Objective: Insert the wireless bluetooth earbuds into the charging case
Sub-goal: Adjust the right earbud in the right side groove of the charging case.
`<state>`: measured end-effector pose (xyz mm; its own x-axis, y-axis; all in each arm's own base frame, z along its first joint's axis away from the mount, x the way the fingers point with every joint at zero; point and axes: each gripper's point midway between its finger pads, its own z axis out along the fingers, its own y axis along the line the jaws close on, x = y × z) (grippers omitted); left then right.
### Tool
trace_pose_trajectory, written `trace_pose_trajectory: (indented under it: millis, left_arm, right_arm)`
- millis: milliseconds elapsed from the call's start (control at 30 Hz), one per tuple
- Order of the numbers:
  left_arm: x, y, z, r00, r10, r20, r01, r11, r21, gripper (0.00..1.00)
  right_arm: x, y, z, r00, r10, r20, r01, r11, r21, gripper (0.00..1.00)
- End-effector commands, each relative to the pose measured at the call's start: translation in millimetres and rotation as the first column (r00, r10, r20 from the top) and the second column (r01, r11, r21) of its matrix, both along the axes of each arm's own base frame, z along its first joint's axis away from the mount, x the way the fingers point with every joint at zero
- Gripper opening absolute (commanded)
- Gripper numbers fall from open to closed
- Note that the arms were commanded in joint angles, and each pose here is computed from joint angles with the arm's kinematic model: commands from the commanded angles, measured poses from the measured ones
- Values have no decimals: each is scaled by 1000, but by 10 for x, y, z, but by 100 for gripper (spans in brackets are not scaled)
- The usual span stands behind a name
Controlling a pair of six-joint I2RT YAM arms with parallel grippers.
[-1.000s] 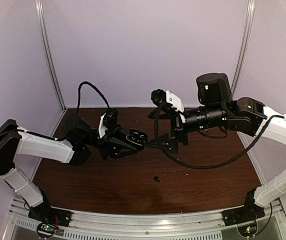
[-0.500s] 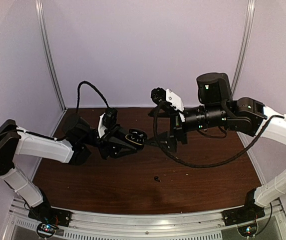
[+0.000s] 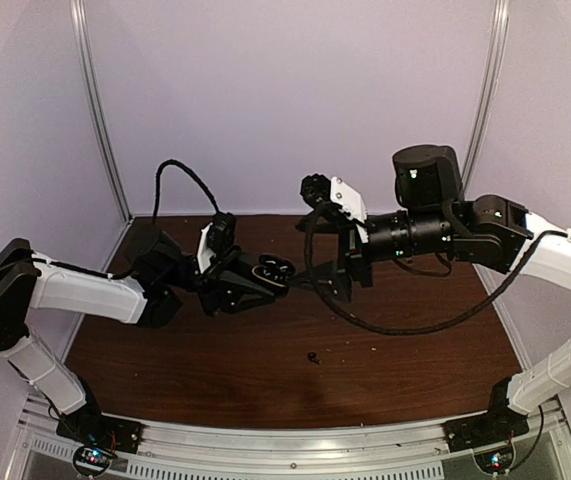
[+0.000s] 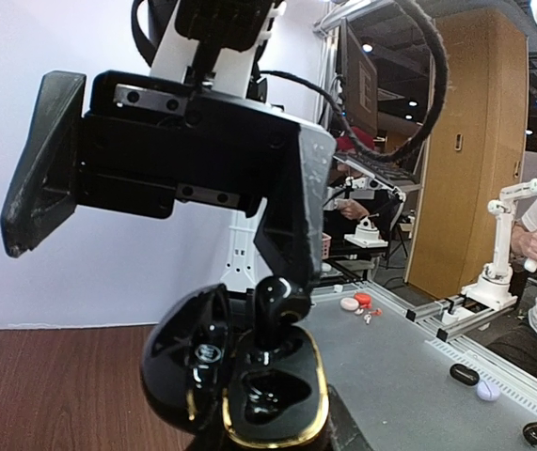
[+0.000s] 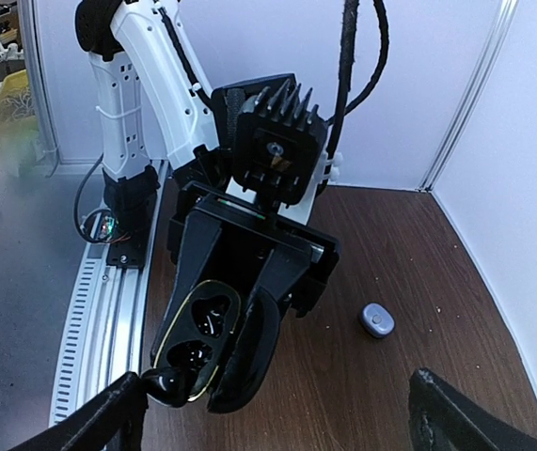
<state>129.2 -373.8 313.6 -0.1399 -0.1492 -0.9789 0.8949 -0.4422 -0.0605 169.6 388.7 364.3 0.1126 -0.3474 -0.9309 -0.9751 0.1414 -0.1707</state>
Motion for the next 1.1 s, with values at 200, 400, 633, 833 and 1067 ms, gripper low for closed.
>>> trace_pose_trajectory:
  millis: [200, 400, 633, 833, 1067]
  left_arm:
    - [45, -22, 155, 998, 44, 44, -43, 999, -18, 0]
    - [25, -16, 170, 997, 45, 56, -44, 999, -20, 0]
    - [-31, -106, 93, 996, 26, 82, -29, 999, 28, 0]
    - [-66, -108, 98, 995, 15, 94, -18, 999, 32, 0]
    - [-115, -148, 69, 994, 0, 110, -5, 999, 48, 0]
  right_arm:
    - [120, 50, 129, 997, -60, 46, 59, 998, 21, 96]
    - [206, 35, 87, 993, -106, 51, 106, 994, 8, 95]
    - [278, 57, 76, 989, -135, 56, 135, 991, 7, 93]
    - [304, 68, 80, 988, -147, 56, 146, 989, 15, 91]
    - [350, 78, 91, 985, -164, 59, 163, 986, 22, 90]
